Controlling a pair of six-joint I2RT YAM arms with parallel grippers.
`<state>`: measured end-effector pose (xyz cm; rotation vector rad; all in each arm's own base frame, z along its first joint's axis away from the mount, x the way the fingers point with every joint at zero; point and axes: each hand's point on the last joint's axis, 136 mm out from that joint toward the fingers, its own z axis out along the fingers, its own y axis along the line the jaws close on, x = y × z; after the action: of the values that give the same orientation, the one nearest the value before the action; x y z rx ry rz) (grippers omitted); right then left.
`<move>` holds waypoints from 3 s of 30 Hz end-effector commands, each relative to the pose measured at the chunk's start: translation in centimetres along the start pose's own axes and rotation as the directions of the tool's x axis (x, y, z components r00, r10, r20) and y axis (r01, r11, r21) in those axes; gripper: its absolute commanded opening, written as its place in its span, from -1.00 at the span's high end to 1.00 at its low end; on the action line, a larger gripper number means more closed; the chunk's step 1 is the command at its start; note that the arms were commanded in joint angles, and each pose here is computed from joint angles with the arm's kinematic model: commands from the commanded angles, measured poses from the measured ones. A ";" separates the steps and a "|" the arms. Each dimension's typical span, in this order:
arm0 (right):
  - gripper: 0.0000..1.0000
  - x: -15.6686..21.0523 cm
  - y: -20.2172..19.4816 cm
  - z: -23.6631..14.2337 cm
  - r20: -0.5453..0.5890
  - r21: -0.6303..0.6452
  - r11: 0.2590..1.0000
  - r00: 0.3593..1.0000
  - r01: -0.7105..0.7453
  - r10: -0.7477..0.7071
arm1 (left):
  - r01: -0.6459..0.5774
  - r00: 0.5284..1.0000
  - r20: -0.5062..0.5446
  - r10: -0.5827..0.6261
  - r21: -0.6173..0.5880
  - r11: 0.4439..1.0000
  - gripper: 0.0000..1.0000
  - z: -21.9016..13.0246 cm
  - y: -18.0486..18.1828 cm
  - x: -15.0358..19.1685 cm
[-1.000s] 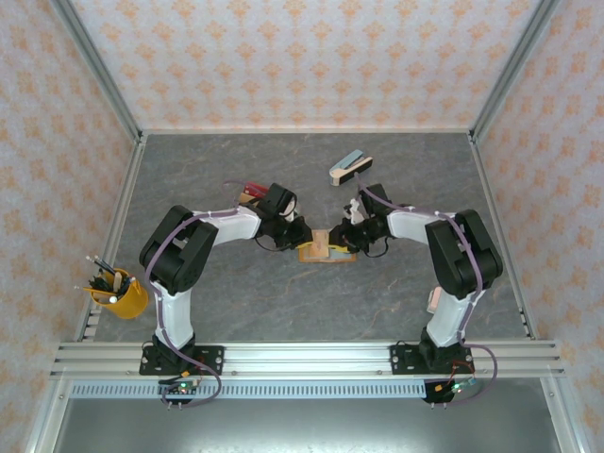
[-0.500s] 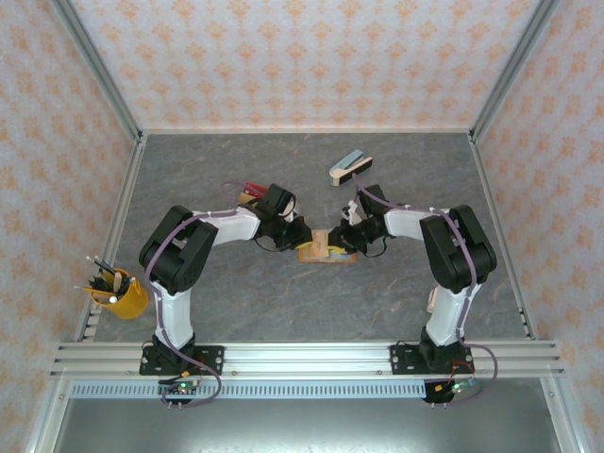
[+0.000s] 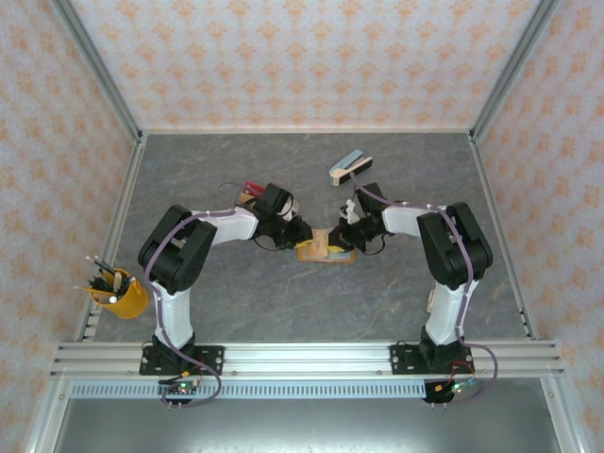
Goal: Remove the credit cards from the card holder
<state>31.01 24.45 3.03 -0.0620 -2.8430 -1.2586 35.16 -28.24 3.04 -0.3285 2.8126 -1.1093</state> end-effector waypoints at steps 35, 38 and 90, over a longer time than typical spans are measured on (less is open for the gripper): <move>0.49 -0.5 1.2 1.1 -0.023 0.031 0.999 1.000 0.008 -0.007 | 0.066 0.997 -0.034 -0.070 -0.114 0.991 0.71 -0.3 4.2 0.5; 0.53 -0.4 1.2 1.4 -0.027 0.023 1.000 1.000 0.005 -0.005 | 0.068 0.997 -0.035 -0.073 -0.112 0.991 0.71 -0.2 4.3 0.6; 1.00 2.0 10.2 -9.1 0.172 -0.275 0.942 0.974 0.193 -0.150 | -0.134 0.991 0.069 0.116 0.401 0.906 -0.56 -8.5 -9.4 0.8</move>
<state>29.25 23.82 13.24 0.0076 -2.8695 -1.5898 34.66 -28.42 12.40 -0.2242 2.5620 -1.4162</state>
